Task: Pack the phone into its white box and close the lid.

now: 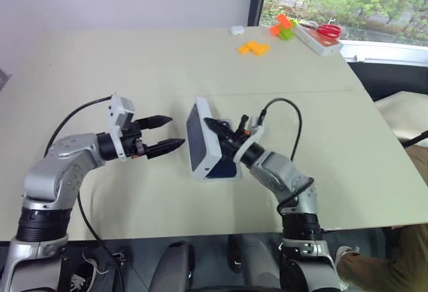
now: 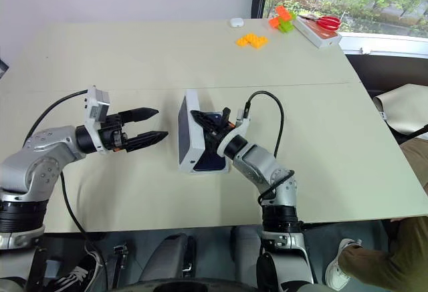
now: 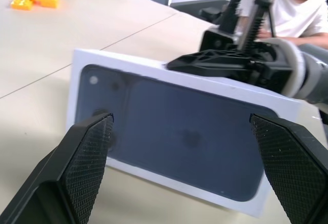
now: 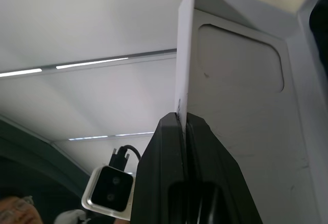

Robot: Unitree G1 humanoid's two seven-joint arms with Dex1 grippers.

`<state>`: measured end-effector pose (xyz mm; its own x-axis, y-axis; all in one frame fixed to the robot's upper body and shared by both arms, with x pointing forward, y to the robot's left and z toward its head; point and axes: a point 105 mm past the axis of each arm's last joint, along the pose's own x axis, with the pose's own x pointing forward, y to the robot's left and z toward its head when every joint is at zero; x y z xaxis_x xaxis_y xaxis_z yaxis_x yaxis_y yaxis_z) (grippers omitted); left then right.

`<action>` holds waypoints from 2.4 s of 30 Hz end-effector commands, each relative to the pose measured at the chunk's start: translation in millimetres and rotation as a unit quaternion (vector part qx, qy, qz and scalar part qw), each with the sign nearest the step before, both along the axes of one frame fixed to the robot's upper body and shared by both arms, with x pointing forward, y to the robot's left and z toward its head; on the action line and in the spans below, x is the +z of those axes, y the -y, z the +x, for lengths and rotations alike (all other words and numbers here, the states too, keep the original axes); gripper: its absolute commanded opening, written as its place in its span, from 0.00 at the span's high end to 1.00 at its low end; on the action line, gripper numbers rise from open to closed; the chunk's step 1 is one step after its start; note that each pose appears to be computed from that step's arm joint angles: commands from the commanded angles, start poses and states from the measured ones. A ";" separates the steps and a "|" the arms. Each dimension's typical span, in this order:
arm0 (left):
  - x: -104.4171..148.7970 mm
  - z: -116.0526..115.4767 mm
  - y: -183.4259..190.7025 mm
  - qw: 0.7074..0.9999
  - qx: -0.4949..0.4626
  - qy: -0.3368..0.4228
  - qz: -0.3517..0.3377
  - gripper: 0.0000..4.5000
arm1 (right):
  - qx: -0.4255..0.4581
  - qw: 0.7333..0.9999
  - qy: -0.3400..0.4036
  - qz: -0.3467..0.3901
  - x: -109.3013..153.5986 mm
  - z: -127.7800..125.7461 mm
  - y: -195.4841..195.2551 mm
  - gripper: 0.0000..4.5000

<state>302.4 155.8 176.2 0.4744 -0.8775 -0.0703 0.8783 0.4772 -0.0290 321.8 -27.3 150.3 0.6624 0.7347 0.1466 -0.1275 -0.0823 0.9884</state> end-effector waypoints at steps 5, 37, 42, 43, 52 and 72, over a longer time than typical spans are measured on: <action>-6.2 -2.5 5.7 1.000 -0.007 -0.008 0.008 0.00 | -0.014 1.000 0.015 -0.023 -4.8 -5.8 6.4 0.99; -44.6 -1.4 42.1 0.999 -0.013 -0.031 -0.007 0.00 | -0.036 0.851 0.368 -0.374 30.6 1.6 90.7 0.26; -43.2 2.3 31.4 0.999 0.014 -0.039 -0.014 0.00 | 0.010 0.753 0.456 -0.474 12.9 0.2 99.4 0.26; -42.2 3.9 27.5 0.999 0.023 -0.040 -0.016 0.00 | 0.010 0.740 0.471 -0.481 14.7 1.2 99.9 0.26; -48.2 7.6 5.9 0.995 0.076 -0.066 0.002 0.00 | 0.024 0.667 0.526 -0.527 15.6 10.3 100.8 0.91; -78.3 6.5 23.0 0.987 0.059 -0.087 0.126 0.73 | 0.071 0.561 0.561 -0.605 -19.7 11.9 91.9 1.00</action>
<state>307.9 137.6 94.5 0.5384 -0.7626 -0.3586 0.7956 0.6002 -0.0820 333.0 -119.6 120.9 0.5688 0.7724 -0.2826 -0.8131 0.4766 -0.3342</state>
